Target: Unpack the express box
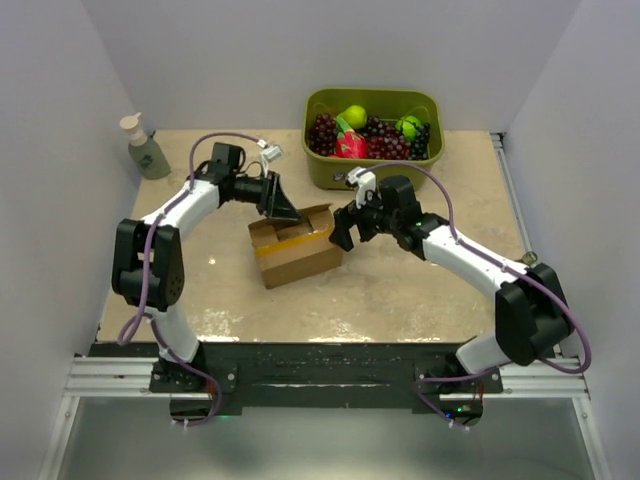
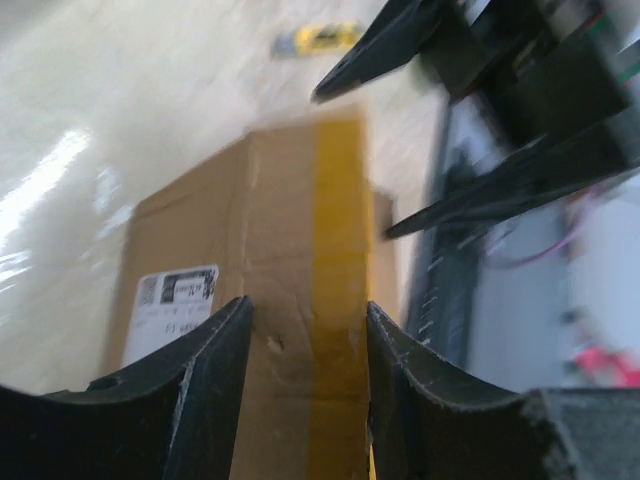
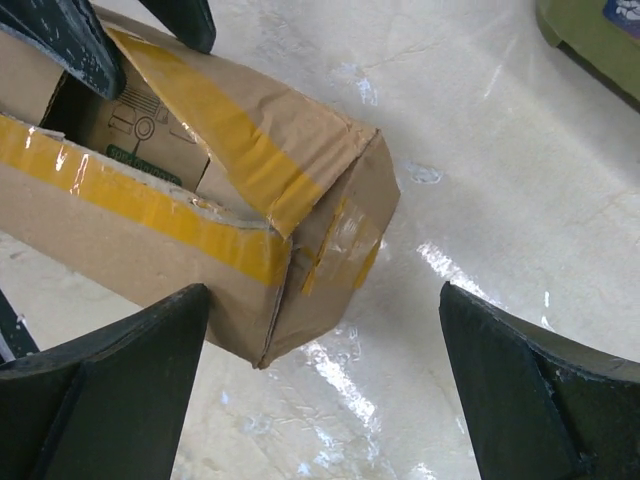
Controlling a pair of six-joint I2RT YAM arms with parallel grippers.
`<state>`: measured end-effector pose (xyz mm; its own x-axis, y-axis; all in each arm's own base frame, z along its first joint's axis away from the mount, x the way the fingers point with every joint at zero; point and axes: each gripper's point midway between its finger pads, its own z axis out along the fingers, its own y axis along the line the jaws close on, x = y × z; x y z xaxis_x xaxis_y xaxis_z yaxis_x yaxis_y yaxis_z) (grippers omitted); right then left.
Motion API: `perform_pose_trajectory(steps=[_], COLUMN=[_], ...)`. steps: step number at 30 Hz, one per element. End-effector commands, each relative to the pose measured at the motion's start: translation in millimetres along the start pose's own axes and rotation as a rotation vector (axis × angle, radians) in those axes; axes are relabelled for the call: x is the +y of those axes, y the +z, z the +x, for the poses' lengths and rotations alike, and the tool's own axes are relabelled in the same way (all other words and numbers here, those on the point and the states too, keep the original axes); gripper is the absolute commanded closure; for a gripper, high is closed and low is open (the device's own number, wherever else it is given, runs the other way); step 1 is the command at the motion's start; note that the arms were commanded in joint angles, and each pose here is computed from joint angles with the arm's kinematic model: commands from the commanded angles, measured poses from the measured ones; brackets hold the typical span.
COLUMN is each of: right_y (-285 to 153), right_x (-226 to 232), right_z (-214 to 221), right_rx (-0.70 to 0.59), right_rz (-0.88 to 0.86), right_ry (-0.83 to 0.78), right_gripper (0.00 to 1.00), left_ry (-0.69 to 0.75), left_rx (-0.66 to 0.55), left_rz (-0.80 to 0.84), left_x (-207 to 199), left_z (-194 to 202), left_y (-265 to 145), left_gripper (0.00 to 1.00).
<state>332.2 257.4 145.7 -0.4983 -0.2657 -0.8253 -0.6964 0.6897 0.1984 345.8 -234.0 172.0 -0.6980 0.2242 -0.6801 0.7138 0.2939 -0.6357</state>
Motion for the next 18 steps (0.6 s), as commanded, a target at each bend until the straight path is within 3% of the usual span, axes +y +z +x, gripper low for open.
perform_pose_trajectory(steps=[1, 7, 10, 13, 16, 18], right_y=[-9.4, -20.4, -34.3, -43.9, -44.9, -52.4], right_x=[-25.5, -18.2, -6.7, 27.5, 73.6, 80.7], right_z=[55.6, 0.5, -58.6, -94.7, -108.2, -82.8], right_rx=[0.185, 0.072, -0.035, -0.077, -0.064, 0.031], right_rz=[0.109, 0.089, 0.068, -0.067, -0.317, -0.460], right_ry=[-0.048, -0.097, -0.101, -0.067, -0.273, -0.536], right_gripper=[0.01, 0.01, 0.01, 0.01, 0.02, 0.06], left_ry=[-0.265, -0.276, -0.299, -0.361, -0.389, -0.396], left_rx=[-0.071, -0.081, -0.082, -0.101, -0.105, -0.106], left_rz=[0.341, 0.280, 0.266, 0.226, 0.217, 0.231], left_x=[-51.8, -45.3, -44.5, -38.8, -42.0, -44.4], left_z=[-7.7, -13.4, -11.5, -9.1, -0.9, 4.7], left_y=[-9.1, -7.3, -7.0, -7.8, -12.1, -14.4], left_gripper=[1.00, 1.00, 1.00, 1.00, 1.00, 1.00])
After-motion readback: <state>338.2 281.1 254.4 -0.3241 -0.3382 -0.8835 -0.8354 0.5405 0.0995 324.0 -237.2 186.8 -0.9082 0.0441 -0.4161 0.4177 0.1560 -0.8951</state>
